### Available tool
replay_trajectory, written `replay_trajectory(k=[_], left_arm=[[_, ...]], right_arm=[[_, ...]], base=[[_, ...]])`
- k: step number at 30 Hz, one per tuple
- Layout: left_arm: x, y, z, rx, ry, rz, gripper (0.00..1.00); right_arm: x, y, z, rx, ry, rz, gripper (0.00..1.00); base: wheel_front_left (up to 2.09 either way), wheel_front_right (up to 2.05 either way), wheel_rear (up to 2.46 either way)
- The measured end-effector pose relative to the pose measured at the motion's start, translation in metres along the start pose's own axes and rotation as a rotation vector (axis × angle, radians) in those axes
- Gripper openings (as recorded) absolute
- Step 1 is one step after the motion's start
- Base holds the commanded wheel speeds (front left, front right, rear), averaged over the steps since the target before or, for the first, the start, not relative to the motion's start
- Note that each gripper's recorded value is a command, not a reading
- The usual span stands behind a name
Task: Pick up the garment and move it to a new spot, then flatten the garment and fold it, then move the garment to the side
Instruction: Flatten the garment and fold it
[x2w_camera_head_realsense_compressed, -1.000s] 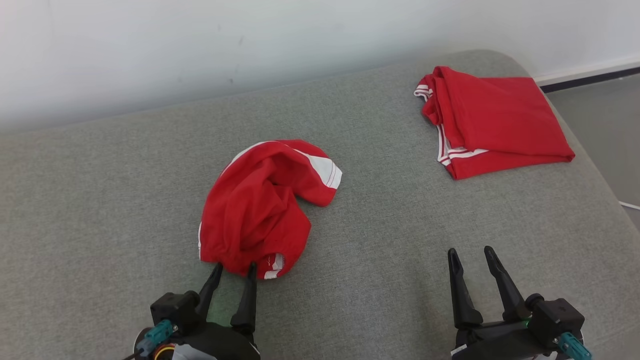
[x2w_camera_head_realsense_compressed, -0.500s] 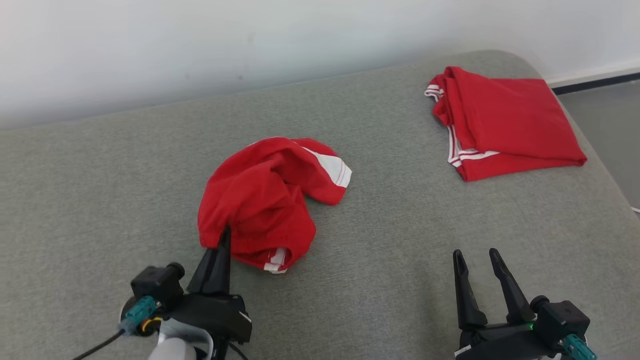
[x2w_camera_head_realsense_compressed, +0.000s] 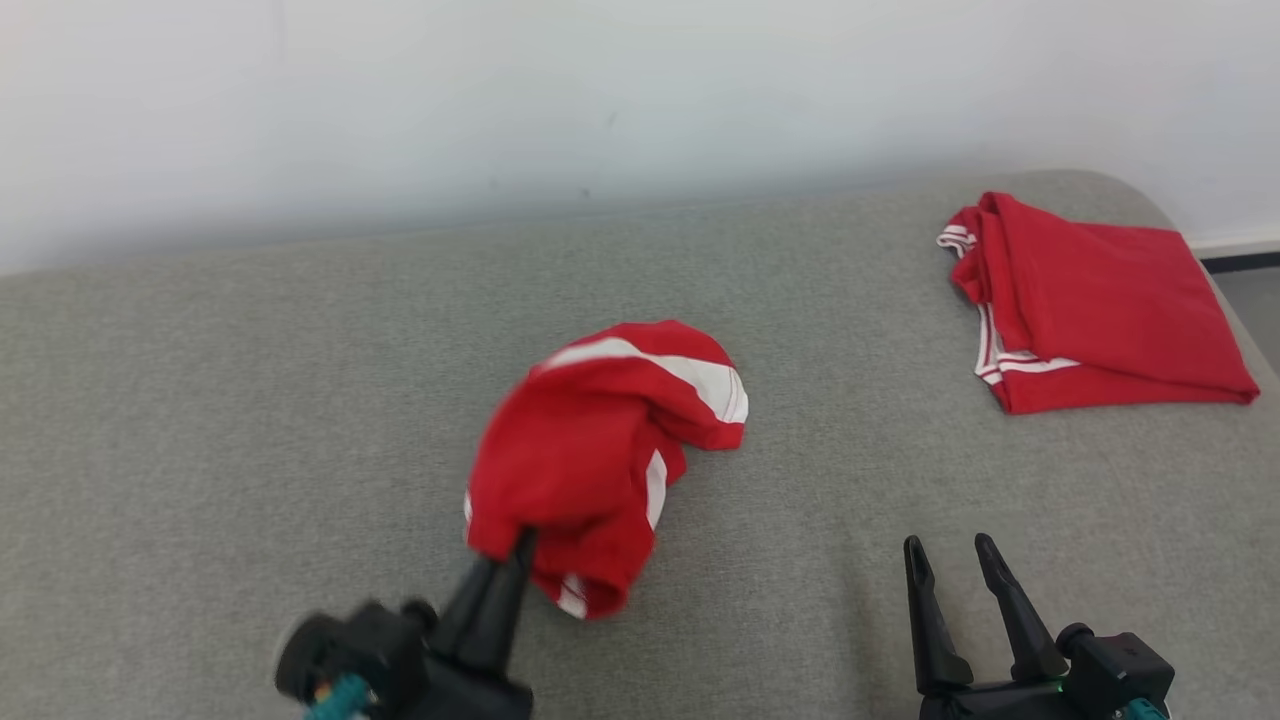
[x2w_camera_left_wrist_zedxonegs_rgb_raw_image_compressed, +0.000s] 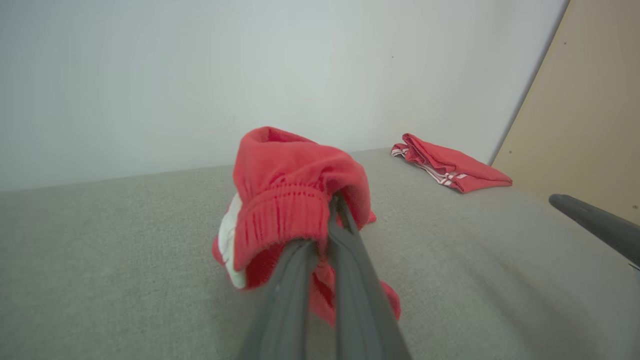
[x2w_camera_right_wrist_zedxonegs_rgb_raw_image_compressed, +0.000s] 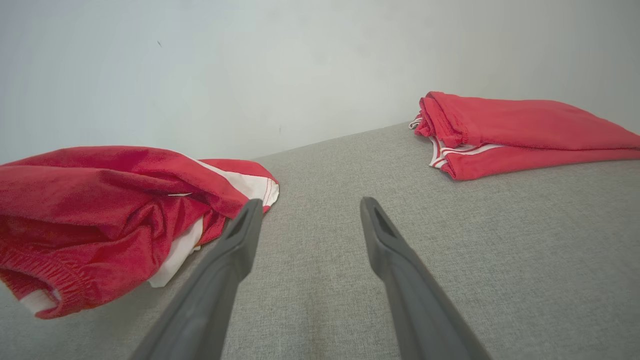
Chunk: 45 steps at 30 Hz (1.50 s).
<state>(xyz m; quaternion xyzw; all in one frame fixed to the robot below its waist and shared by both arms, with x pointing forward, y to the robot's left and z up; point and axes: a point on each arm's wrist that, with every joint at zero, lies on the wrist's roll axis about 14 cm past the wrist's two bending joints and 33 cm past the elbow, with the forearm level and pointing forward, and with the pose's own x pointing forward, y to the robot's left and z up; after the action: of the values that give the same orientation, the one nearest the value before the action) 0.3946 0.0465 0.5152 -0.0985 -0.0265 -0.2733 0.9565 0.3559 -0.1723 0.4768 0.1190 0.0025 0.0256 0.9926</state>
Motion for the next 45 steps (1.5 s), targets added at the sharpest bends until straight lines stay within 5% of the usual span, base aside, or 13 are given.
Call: replay_trajectory(k=[11,19,20,21,42,43,45], left_arm=[[-0.056,-0.072,-0.089,-0.159,0.271,-0.096,0.0],[-0.066,-0.077,-0.109,-0.221,0.338,-0.063,0.0],[-0.066,-0.075,-0.109,-0.228,0.335,-0.05,0.3],[-0.066,-0.075,-0.109,-0.228,0.335,-0.05,1.0],[-0.072,-0.007,-0.084,-0.444,0.191,0.241,1.0],[-0.07,-0.006,-0.082,-0.444,0.184,0.24,0.89],[-0.066,0.001,-0.077,-0.437,0.163,0.248,0.0]], right_arm=[[0.006,0.013,-0.004,0.003,0.012,0.042,1.0],[0.005,0.015,-0.005,0.002,0.015,0.048,1.0],[0.005,0.015,-0.005,0.003,0.016,0.05,1.0],[0.005,0.015,-0.005,0.003,0.016,0.05,1.0],[0.008,0.024,-0.011,0.024,0.031,0.075,1.0],[0.008,0.024,-0.011,0.024,0.032,0.073,1.0],[0.009,0.022,-0.012,0.024,0.034,0.069,1.0]], base=[[0.0,0.0,0.0],[0.0,0.0,0.0],[0.0,0.0,0.0],[0.0,0.0,0.0],[0.0,0.0,0.0],[0.0,0.0,0.0],[0.0,0.0,0.0]])
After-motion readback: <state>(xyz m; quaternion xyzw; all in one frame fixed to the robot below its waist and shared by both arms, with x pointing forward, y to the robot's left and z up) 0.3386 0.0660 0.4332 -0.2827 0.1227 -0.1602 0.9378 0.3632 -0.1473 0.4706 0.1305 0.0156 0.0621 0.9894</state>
